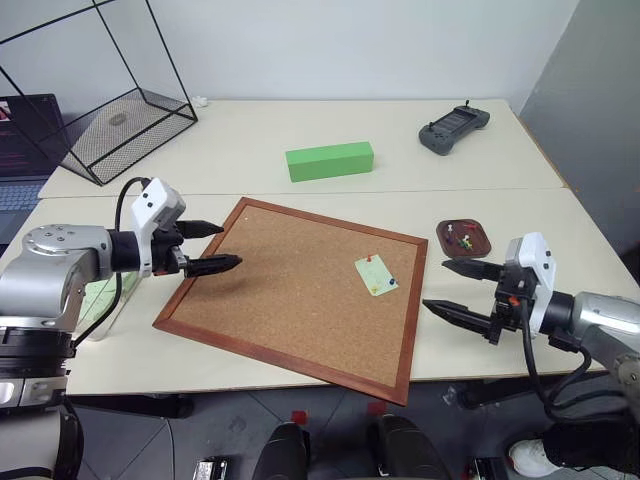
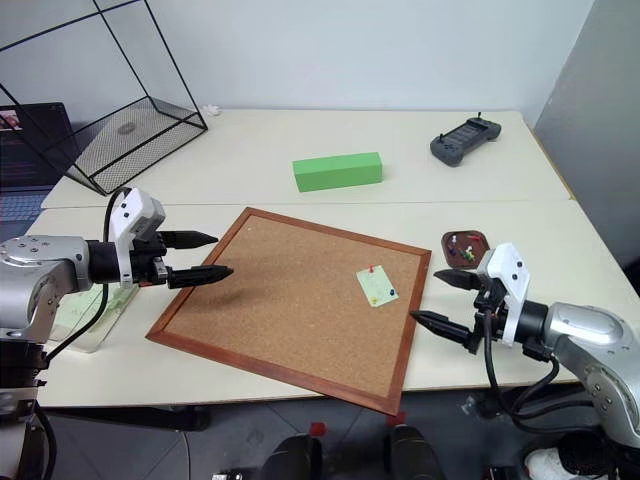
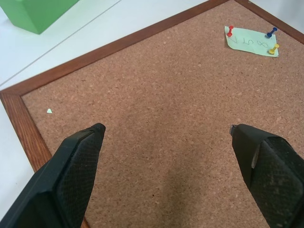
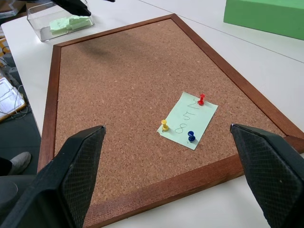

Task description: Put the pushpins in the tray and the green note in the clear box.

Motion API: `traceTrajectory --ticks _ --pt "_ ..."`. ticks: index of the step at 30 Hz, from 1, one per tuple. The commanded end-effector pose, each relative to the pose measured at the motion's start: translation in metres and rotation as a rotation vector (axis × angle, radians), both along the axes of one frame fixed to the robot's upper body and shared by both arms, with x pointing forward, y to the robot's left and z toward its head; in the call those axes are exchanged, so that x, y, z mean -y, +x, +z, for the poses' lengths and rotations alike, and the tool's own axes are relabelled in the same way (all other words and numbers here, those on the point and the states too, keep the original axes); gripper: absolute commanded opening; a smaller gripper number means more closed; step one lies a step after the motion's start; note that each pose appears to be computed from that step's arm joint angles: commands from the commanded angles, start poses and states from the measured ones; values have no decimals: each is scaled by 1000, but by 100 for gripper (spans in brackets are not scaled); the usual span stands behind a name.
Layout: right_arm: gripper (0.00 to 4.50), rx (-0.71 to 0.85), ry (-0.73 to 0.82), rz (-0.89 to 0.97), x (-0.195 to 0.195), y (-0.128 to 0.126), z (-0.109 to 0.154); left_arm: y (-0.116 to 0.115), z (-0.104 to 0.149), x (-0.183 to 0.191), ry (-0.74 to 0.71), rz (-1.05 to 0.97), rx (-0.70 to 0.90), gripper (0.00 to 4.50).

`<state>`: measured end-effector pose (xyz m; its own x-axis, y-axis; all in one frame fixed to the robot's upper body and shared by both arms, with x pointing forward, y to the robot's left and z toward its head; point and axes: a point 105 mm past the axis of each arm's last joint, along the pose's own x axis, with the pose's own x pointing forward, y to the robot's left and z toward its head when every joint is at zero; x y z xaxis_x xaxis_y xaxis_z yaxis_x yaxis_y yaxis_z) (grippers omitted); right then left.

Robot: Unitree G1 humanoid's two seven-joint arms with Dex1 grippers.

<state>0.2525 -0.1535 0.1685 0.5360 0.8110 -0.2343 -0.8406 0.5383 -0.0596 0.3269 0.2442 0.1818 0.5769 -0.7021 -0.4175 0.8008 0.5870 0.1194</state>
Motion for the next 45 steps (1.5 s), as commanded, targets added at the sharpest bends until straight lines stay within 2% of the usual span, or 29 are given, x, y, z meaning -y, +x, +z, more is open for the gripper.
traceTrajectory --ticks 1,27,35,36,37,41,45 --pt "446 48 4 16 -1 -2 11 1 13 1 14 -18 55 450" --pt "446 62 -9 -6 2 3 11 3 14 11 -45 -64 58 450" --pt "446 75 -19 -1 -1 8 8 3 13 32 -89 -131 81 450" --pt "450 78 -18 2 -2 10 9 3 14 37 -93 -155 93 413" --pt "450 82 -15 2 -4 11 9 3 12 42 -86 -177 100 408" --pt "450 89 -14 13 -8 15 8 2 8 58 -89 -245 116 312" --pt "450 98 -13 25 -12 19 8 3 4 69 -103 -287 113 242"
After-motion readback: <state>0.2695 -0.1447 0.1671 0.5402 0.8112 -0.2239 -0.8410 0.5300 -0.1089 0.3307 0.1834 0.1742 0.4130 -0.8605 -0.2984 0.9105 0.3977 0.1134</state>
